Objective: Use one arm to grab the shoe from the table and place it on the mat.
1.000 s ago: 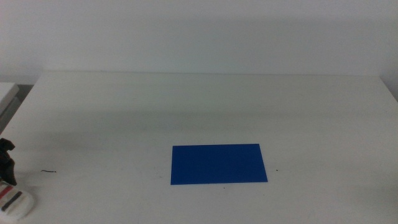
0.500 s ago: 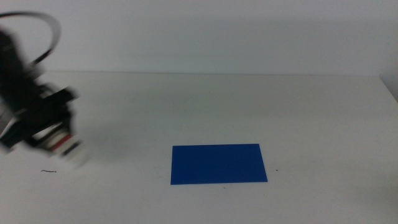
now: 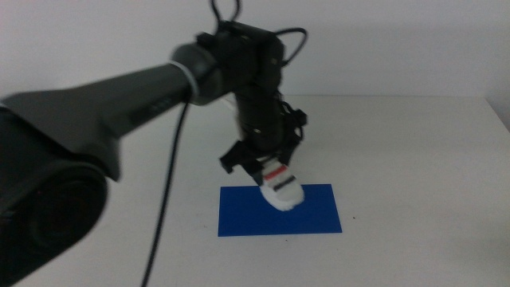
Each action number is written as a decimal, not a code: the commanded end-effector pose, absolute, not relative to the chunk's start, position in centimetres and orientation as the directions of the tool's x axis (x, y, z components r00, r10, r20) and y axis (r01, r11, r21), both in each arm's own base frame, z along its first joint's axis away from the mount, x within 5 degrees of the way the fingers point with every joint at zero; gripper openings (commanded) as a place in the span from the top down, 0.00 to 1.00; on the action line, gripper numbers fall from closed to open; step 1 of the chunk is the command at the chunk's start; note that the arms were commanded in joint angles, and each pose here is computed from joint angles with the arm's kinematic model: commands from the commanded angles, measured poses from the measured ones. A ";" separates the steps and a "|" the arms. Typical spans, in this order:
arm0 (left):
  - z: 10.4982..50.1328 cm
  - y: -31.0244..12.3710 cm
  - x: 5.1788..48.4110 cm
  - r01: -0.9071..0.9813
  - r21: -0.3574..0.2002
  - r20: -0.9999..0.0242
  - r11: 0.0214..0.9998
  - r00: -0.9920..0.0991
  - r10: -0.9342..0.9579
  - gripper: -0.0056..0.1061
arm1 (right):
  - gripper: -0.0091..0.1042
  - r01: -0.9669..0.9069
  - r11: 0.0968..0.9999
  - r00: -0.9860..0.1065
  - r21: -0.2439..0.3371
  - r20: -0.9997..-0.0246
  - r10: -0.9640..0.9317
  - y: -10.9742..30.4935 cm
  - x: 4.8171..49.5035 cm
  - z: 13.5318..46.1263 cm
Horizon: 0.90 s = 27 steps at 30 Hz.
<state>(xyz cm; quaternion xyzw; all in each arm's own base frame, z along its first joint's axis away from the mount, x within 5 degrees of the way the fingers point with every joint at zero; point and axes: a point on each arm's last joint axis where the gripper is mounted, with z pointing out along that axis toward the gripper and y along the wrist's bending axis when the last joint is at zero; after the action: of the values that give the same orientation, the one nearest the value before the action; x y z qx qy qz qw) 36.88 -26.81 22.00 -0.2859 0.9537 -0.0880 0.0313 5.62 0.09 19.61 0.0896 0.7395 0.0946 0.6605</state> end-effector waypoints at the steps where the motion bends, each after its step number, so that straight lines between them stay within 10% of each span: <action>1: 21.6 -28.0 36.8 -0.529 -0.177 -0.007 0.830 -0.842 -0.539 0.97 | 0.22 0.003 0.969 -0.100 0.248 -0.964 0.247 0.1 5.6 19.6; 6: 21.0 -28.7 36.5 -0.386 -0.154 -0.043 0.909 -0.917 -0.397 0.97 | 0.22 0.003 0.969 -0.102 0.248 -0.964 0.247 0.1 5.6 19.6; 9: 21.0 -28.5 36.5 0.056 -0.105 -0.115 0.993 -0.992 0.044 0.97 | 0.22 0.003 0.969 -0.102 0.248 -0.964 0.247 0.1 5.6 19.6; 13: 20.7 -28.6 36.3 0.827 0.005 -0.149 0.563 -0.556 0.818 0.97 | 0.22 0.003 0.969 -0.102 0.248 -0.964 0.247 0.1 5.6 19.6; 17: 20.5 -29.1 35.8 0.998 0.030 -0.172 0.059 -0.053 0.984 0.97 | 0.22 0.003 0.969 -0.102 0.248 -0.964 0.247 0.1 5.6 19.6; 27: 20.5 -29.3 35.7 1.000 0.023 -0.193 -0.009 0.013 0.981 0.97 | 0.22 0.003 0.969 -0.102 0.248 -0.964 0.247 0.1 5.6 19.6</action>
<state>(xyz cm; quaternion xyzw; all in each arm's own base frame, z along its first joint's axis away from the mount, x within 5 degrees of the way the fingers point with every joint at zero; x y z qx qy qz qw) 35.91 -29.16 20.05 0.7038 0.7045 -0.0569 0.0720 5.62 0.09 19.61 0.0896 0.7395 0.0946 0.6605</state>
